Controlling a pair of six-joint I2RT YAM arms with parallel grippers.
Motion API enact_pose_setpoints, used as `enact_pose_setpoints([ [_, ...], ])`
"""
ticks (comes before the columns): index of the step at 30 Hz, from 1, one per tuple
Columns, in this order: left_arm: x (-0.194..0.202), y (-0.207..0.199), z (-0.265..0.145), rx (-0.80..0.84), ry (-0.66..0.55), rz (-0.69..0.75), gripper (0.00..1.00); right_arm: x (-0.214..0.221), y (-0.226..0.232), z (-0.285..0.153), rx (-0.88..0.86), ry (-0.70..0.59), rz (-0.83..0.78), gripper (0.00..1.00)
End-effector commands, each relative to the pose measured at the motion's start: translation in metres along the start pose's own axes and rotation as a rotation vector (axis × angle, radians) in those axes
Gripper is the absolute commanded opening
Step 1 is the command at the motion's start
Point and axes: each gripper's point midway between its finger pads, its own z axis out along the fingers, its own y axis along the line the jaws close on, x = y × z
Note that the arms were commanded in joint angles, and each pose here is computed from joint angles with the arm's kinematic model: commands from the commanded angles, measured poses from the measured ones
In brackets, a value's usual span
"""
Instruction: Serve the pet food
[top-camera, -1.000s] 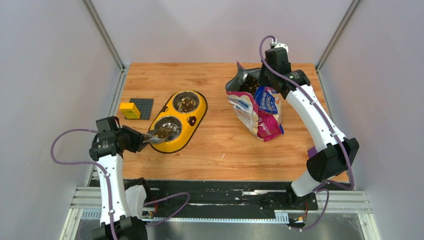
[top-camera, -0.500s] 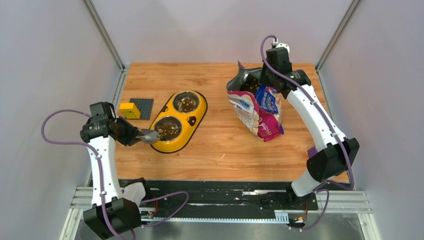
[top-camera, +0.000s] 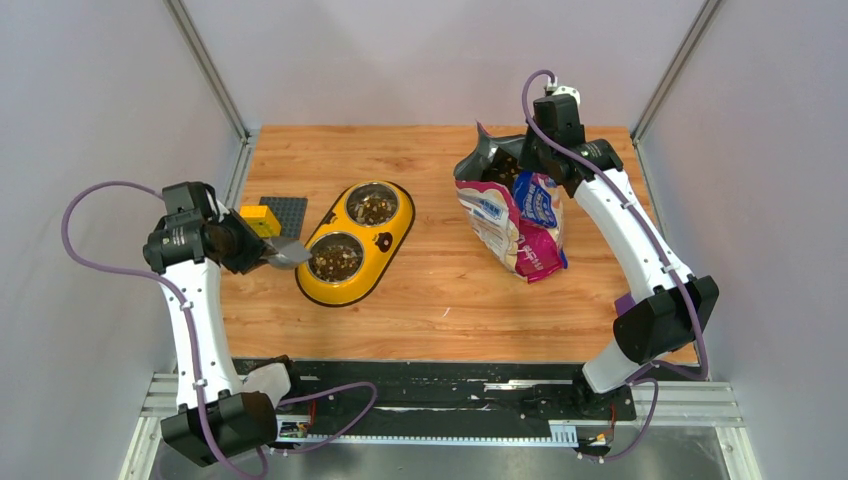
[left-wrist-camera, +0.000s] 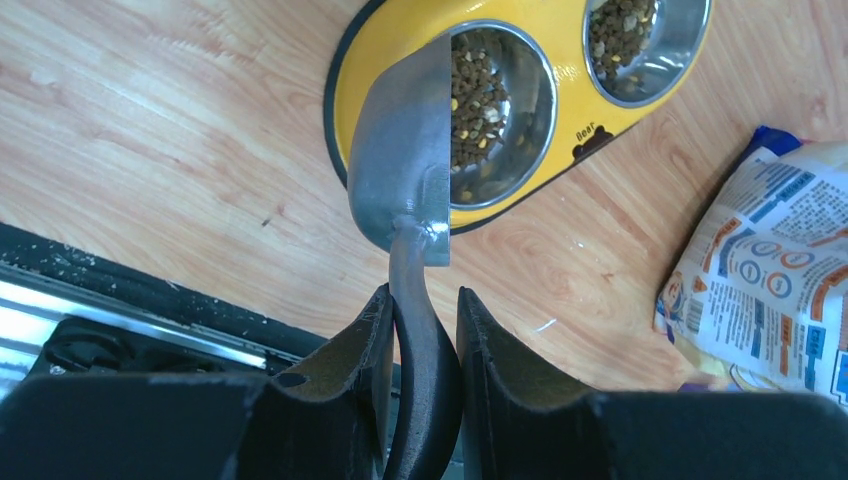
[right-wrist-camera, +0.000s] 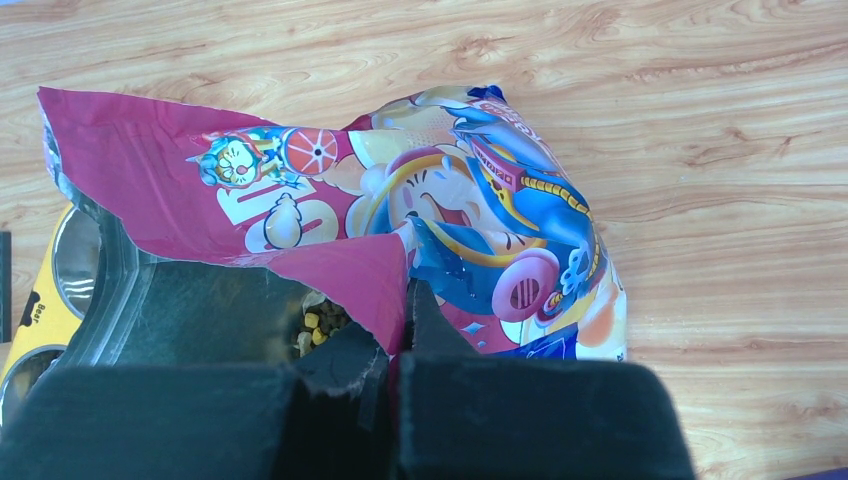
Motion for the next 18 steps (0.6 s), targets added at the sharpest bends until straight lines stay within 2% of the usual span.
enact_pose_setpoints([
  [1, -0.004, -0.024, -0.009, 0.123, -0.005, 0.085, 0.0, -0.007, 0.0, -0.003, -0.006, -0.029, 0.021, 0.0],
  [8, 0.002, -0.12, -0.037, 0.602, 0.004, 0.245, 0.0, -0.006, 0.014, -0.004, -0.078, -0.006, 0.008, 0.0],
  [9, 0.001, -0.129, -0.042, 0.638, 0.0, 0.232, 0.0, -0.005, 0.016, -0.004, -0.089, -0.003, 0.007, 0.0],
  [11, -0.007, -0.164, -0.064, 0.814, -0.028, 0.257, 0.0, -0.006, 0.02, -0.005, -0.113, 0.0, 0.005, 0.0],
  [12, -0.01, -0.174, -0.072, 0.858, -0.018, 0.217, 0.0, -0.008, 0.022, -0.006, -0.121, -0.001, 0.004, 0.0],
  [13, -0.014, -0.189, -0.082, 0.933, -0.039, 0.247, 0.0, -0.009, 0.023, -0.007, -0.126, -0.003, 0.002, 0.0],
  [16, -0.016, -0.217, -0.101, 1.027, -0.044, 0.276, 0.0, -0.013, 0.027, -0.012, -0.139, -0.013, 0.002, 0.0],
  [18, -0.011, -0.238, -0.099, 1.055, -0.014, 0.322, 0.0, -0.016, 0.029, -0.015, -0.145, -0.021, -0.005, 0.0],
])
